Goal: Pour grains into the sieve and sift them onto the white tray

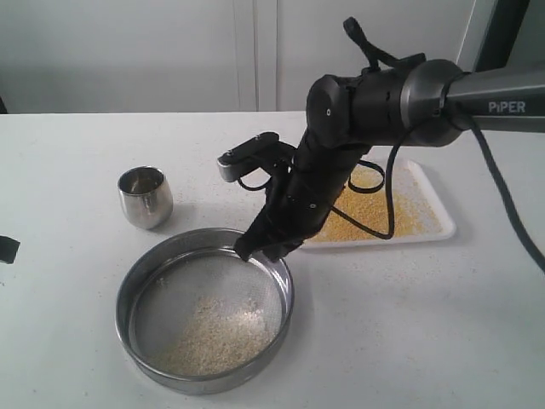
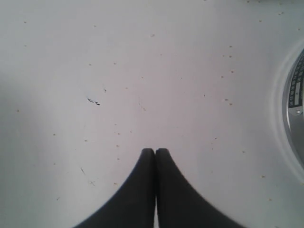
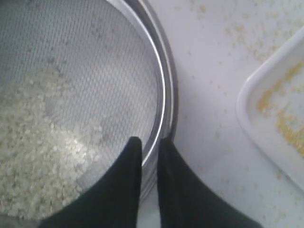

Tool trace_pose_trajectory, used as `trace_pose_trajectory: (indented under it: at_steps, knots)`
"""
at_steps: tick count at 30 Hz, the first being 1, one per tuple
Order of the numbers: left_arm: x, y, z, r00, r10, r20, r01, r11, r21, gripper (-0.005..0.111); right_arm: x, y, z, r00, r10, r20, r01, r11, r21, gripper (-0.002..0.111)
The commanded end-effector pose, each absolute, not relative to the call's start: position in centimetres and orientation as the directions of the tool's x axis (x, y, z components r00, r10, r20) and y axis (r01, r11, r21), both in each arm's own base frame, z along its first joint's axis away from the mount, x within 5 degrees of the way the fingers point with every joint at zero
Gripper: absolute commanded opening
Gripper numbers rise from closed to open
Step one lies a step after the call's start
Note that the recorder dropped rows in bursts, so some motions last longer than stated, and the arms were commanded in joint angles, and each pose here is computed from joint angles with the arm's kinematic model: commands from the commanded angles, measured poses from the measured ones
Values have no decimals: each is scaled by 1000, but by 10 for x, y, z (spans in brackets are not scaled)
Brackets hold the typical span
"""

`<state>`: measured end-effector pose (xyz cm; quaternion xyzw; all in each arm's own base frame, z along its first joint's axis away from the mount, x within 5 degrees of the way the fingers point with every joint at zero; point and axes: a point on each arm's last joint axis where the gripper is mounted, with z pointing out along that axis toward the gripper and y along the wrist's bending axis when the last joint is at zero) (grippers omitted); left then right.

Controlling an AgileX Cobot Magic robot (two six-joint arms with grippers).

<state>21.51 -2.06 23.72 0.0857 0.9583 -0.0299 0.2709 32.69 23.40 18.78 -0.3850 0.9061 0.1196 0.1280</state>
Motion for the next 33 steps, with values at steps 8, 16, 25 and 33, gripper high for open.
trace_pose_trajectory:
  at_steps: [8, 16, 25, 33]
  knots:
    - [213, -20, 237, -842, 142, -521, 175, 984, -16, 0, 345, 163, 221, -812, -527, -251, -552, 833, 33, 0]
    - [213, -20, 237, -842, 142, -521, 175, 984, -16, 0, 352, 114, 245, -857, -428, -287, -450, 893, 11, 0]
    - [213, -20, 237, -842, 142, -521, 175, 984, -16, 0, 342, 52, 258, -901, -293, -320, -305, 952, -14, 0]
    - [213, -20, 237, -842, 142, -521, 175, 984, -16, 0, 319, 18, 272, -882, -200, -426, -205, 978, -36, 0]
